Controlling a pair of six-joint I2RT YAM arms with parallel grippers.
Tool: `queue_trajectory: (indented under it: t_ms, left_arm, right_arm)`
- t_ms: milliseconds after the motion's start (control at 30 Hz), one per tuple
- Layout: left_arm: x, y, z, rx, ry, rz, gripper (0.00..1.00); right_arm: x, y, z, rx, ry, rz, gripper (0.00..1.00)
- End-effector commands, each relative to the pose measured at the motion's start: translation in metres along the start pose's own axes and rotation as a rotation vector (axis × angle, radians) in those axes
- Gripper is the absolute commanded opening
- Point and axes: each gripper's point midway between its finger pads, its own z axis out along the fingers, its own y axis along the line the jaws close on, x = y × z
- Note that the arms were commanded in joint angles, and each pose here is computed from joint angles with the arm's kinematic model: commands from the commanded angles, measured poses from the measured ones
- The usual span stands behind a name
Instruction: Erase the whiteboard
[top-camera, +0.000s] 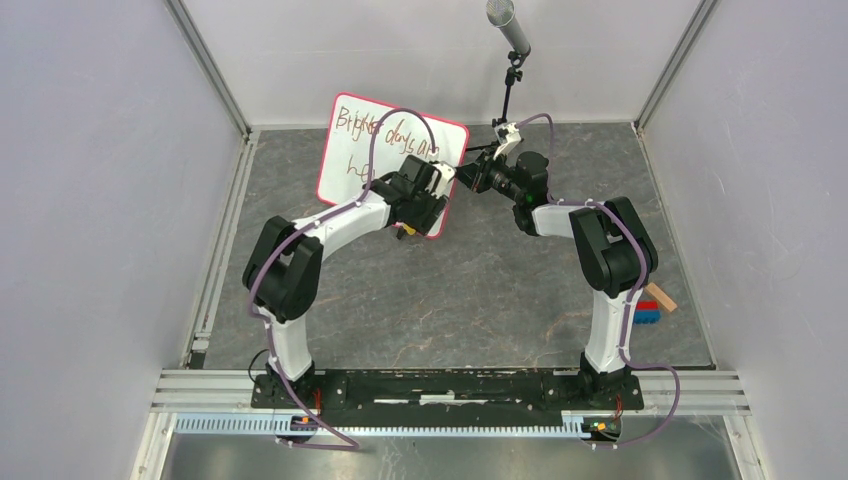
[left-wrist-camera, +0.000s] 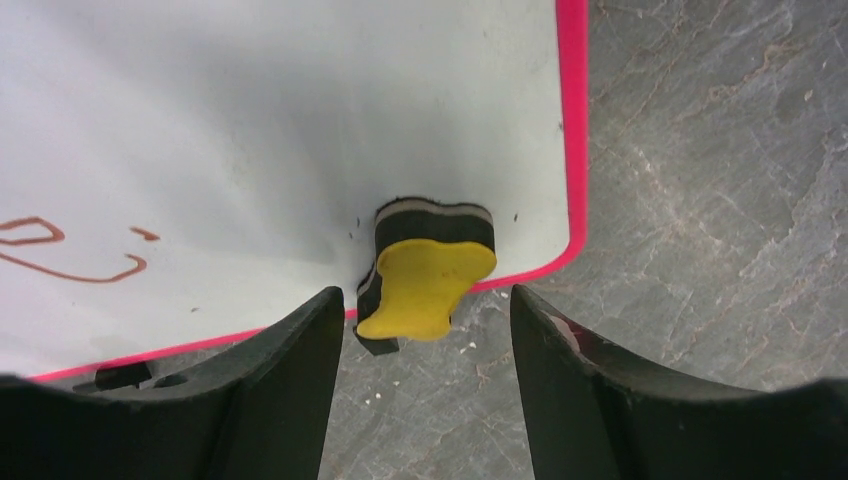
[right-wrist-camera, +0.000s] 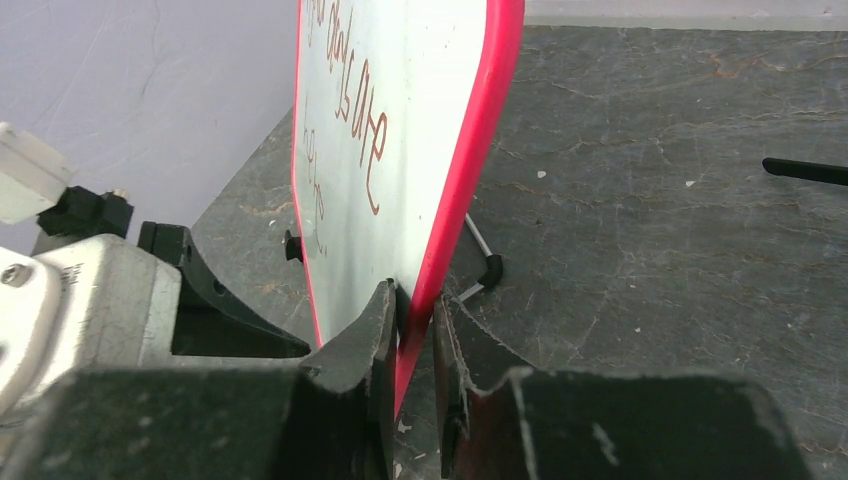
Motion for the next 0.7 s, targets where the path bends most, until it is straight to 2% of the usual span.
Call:
queue_trajectory:
  t_ms: [0, 167, 333, 467, 667]
  left_arm:
    - [-0.019, 0.007, 0.008, -0.008, -0.049, 0.036, 0.67]
    - [-0.017, 0.01, 0.012, -0.012, -0.036, 0.04, 0.63]
    - [-0.019, 0.021, 0.014, -0.058, -0.054, -0.005, 0.47]
    - [-0.027, 0.039, 0.013, -0.128, -0.102, -0.096, 0.36]
    - [-0.039, 0.088, 0.012, -0.268, -0.193, -0.303, 0.32]
  right_arm:
    - [-0.017, 0.01, 0.003, -0.036, -0.038, -0.067, 0.01]
    - [-0.017, 0.009, 0.003, -0.036, -0.039, -0.067, 0.0]
    - [-0.017, 0.01, 0.003, -0.037, -0.038, -0.067, 0.0]
    - [-0.017, 0.009, 0.002, -0.034, -0.039, -0.067, 0.0]
    - [-0.017, 0.008, 0.002, -0.031, -0.039, -0.067, 0.0]
